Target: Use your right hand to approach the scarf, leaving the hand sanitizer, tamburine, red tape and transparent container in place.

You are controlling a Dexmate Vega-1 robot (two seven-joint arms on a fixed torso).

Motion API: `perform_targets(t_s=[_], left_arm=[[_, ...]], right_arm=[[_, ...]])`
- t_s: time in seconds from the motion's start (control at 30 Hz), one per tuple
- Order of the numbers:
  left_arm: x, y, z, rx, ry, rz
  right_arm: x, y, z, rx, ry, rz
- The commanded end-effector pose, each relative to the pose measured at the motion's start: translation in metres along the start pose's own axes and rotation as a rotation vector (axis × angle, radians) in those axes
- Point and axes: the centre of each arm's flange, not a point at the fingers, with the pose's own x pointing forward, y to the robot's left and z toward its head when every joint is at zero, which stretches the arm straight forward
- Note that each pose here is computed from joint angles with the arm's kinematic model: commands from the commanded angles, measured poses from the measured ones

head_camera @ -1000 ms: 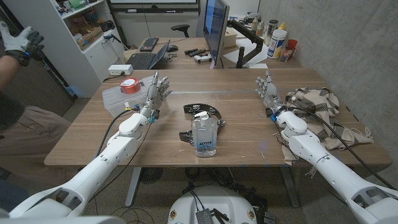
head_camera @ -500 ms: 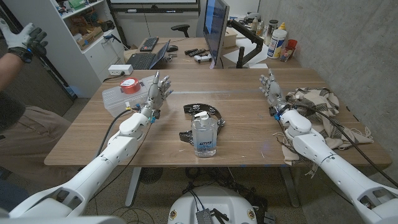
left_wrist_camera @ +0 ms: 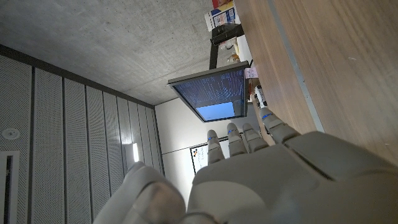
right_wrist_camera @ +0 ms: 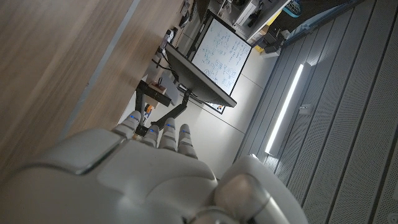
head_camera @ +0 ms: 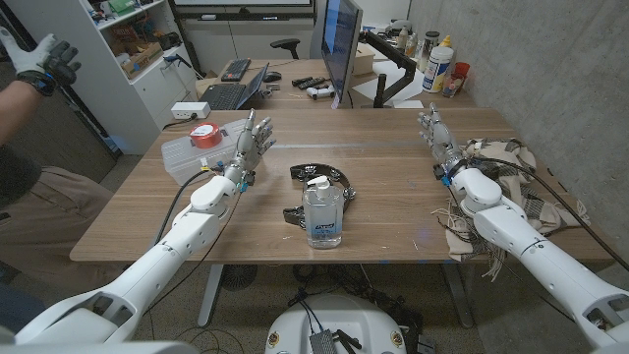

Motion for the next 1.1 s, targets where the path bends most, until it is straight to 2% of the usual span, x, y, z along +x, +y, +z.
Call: perform_targets(t_s=[0.03, 0.3, 0.53, 0.6, 1.1], left_arm=[[0.004, -0.004, 0.001, 0.007, 0.003, -0.011], [0.007, -0.007, 0.004, 0.013, -0.003, -0.02], [0.005, -0.007, 0.005, 0.008, -0.003, -0.019], [0.005, -0.006, 0.005, 0.013, -0.001, -0.021], [0.008, -0.001, 0.005, 0.015, 0.006, -0.047]], right_arm=[[-0.004, -0.022, 0.013, -0.113, 0.014, -0.015], [-0.007, -0.033, 0.02, -0.155, 0.02, -0.031], [-0.01, -0.039, 0.021, -0.161, 0.029, -0.033], [-0.012, -0.038, 0.022, -0.215, 0.035, -0.04], [-0.017, -0.047, 0.03, -0.34, 0.068, -0.084]])
